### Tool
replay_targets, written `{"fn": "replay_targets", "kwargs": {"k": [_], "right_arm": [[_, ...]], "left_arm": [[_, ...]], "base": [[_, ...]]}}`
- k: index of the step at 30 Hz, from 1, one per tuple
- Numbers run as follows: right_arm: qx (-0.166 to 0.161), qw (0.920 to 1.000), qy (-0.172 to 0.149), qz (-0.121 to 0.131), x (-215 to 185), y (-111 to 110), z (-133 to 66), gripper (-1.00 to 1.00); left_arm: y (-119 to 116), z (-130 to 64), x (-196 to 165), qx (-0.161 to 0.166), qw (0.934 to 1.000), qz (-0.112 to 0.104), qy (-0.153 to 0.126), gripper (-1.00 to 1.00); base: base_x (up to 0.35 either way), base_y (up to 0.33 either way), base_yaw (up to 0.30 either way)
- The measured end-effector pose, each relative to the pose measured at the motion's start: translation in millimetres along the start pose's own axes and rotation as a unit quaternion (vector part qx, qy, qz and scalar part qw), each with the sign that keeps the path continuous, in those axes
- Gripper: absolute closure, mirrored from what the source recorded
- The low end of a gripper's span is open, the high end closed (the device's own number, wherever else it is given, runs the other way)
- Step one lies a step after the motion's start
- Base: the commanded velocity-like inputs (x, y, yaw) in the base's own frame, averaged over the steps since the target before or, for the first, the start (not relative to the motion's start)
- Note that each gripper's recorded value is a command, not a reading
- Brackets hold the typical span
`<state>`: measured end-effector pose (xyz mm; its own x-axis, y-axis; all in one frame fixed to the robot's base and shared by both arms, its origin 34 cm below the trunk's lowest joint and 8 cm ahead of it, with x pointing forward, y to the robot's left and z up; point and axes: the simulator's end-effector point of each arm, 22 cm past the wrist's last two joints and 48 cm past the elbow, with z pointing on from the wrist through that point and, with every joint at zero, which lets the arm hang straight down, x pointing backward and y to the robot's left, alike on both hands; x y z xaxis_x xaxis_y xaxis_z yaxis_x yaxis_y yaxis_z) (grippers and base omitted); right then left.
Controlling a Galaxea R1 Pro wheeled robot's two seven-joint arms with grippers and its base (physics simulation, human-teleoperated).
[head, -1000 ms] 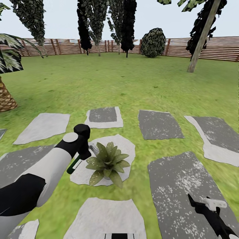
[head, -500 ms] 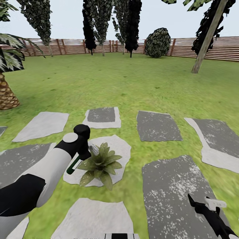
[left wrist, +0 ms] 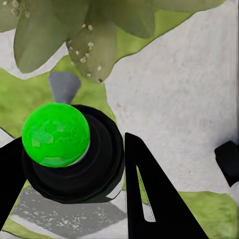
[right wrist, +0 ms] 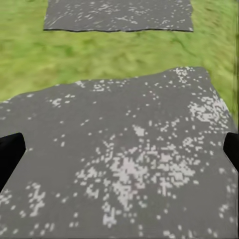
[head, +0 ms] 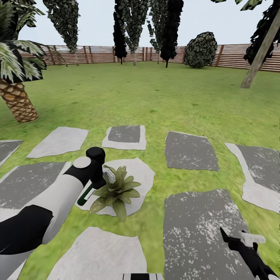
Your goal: Pick up the pesticide atomizer in the garden and spray insectifuge to fully cover both potted plants in the garden.
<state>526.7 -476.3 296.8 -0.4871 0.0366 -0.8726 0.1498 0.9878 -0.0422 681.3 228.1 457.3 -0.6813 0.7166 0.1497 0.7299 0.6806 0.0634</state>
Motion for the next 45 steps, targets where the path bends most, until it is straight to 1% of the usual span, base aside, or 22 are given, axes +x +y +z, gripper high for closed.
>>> {"fn": "replay_targets", "kwargs": {"k": [9,13,16,29,33,38,45], "right_arm": [[0.0,1.0,0.0,0.0,0,0,-0.1,-1.0],[0.0,1.0,0.0,0.0,0,0,0.0,-1.0],[0.0,1.0,0.0,0.0,0,1,0.0,-1.0],[0.0,1.0,0.001,0.0,1,1,-0.1,-1.0],[0.0,1.0,0.0,0.0,1,1,0.1,-1.0],[0.0,1.0,0.0,0.0,1,1,0.0,-1.0],[0.0,1.0,0.0,0.0,0,1,-0.1,-1.0]], "left_arm": [[5,0.9,5,0.0,1.0,-0.005,0.002,1.0],[17,4.8,19,-0.003,0.9998,-0.016,0.01,1.0],[22,6.1,24,-0.005,0.9997,-0.019,0.013,1.0],[18,8.3,23,-0.004,0.9997,-0.017,0.014,1.0],[18,8.7,23,-0.004,0.9997,-0.017,0.015,1.0],[17,8.4,22,-0.004,0.9998,-0.017,0.014,1.0],[17,8.1,22,-0.004,0.9997,-0.017,0.014,1.0]], "base": [[0.12,-0.181,0.004],[0.021,-0.013,0.218],[0.002,-0.001,0.272],[-0.002,-0.002,0.277],[-0.192,-0.156,0.244],[-0.19,-0.211,0.043],[-0.021,-0.261,0.002]]}}
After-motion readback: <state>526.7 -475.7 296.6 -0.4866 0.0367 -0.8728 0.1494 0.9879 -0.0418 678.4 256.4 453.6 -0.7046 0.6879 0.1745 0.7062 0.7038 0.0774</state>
